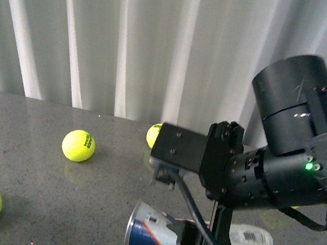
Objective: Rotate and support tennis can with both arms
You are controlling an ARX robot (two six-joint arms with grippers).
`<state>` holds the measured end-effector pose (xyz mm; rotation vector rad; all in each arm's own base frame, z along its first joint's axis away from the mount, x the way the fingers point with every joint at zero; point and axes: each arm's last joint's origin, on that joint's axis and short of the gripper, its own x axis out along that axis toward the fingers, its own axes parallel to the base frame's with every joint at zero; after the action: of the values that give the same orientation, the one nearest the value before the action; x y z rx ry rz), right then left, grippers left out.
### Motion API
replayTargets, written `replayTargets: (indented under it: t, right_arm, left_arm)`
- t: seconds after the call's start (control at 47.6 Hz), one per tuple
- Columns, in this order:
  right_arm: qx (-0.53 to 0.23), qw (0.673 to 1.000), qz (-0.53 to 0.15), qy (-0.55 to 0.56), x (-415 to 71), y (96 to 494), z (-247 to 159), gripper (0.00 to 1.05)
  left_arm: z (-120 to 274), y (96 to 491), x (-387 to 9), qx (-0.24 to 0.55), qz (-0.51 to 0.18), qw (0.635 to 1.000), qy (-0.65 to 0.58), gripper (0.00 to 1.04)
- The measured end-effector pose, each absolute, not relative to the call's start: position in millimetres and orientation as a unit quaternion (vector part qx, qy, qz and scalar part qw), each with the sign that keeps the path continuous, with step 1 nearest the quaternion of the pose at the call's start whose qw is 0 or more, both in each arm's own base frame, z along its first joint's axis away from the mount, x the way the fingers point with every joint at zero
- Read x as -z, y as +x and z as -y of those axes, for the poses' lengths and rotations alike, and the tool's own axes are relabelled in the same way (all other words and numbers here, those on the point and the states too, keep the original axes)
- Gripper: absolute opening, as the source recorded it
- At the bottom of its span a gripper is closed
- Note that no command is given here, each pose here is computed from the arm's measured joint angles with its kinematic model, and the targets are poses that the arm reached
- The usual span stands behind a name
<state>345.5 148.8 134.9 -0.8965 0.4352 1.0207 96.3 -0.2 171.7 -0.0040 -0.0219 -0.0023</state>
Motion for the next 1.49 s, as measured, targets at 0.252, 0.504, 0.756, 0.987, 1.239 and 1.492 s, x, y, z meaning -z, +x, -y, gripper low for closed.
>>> replayTargets:
  t: [0.252,0.504,0.756,0.987,1.239,1.492]
  right_arm:
    - [-0.393,0.866,-0.228,-0.210,-198.7,314.9,-117.7,0.98]
    - [-0.263,0.934,-0.239,-0.046,-233.7,262.5,-56.8,0.98]
    - [-0.077,0.977,-0.198,0.007,-219.7,205.8,-7.8,0.98]
    - [-0.043,0.987,-0.153,0.000,-212.3,203.3,-4.5,0.92]
    - [0.000,1.000,-0.001,-0.004,-197.2,173.8,-0.1,0.44]
    - [0.000,1.000,-0.005,-0.005,-183.7,154.4,-0.1,0.03]
  left_arm:
    - [0.2,96.3,-171.7,0.001,0.011,1.000,-0.002,0.98]
    - [0.2,96.3,-171.7,0.001,0.011,1.000,-0.002,0.98]
    - [0.2,96.3,-171.7,0.001,0.011,1.000,-0.002,0.98]
    - [0.2,96.3,-171.7,0.001,0.011,1.000,-0.002,0.98]
    - [0.2,96.3,-171.7,0.001,0.011,1.000,-0.002,0.98]
    - [0.2,96.3,-171.7,0.001,0.011,1.000,-0.002,0.98]
